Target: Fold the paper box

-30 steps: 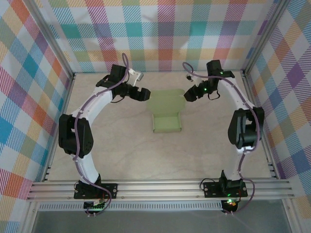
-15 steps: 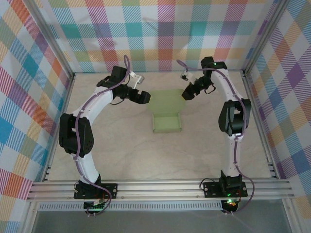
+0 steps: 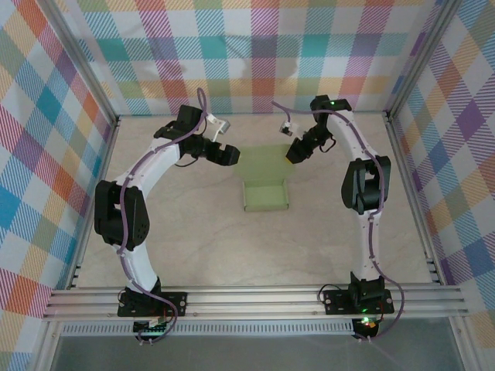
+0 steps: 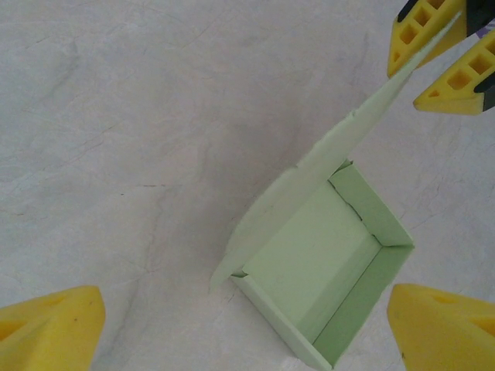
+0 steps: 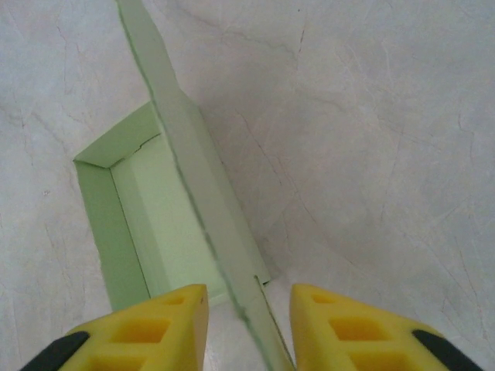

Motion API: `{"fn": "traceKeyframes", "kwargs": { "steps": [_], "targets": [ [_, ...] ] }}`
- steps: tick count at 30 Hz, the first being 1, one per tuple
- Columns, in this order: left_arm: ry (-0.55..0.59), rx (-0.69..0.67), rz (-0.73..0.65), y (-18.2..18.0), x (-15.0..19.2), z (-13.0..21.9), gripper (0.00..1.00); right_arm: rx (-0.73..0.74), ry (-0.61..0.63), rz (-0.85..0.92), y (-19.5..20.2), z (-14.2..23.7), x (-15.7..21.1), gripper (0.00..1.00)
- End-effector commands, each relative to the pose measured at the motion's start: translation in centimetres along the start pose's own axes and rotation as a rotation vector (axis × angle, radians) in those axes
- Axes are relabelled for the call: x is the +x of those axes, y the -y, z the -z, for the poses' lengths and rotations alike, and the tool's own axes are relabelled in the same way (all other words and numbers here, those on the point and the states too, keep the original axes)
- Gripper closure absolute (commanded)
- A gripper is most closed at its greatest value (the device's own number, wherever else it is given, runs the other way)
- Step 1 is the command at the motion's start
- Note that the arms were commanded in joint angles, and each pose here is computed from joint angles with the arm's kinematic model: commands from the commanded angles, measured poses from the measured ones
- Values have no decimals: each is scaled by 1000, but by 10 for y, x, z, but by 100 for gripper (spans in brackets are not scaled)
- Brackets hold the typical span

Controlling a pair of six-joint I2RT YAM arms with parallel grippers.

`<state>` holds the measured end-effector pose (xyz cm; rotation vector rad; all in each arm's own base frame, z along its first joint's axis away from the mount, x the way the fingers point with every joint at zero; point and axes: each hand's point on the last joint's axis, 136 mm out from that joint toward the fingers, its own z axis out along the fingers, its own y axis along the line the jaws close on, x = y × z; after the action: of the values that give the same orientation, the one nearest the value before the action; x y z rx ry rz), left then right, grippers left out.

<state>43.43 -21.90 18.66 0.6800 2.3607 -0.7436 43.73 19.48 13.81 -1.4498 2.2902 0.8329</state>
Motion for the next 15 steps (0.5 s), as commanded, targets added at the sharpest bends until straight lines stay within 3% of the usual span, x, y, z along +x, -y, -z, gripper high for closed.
{"fn": "traceKeyframes", "kwargs": {
  "steps": [1, 15],
  "targets": [
    [-13, 16, -1, 2, 5, -1, 6, -14, 8, 33, -6, 5, -6, 71],
    [-12, 19, -2, 2, 5, -1, 6, -4, -11, 47, -10, 9, -6, 81]
  ]
}}
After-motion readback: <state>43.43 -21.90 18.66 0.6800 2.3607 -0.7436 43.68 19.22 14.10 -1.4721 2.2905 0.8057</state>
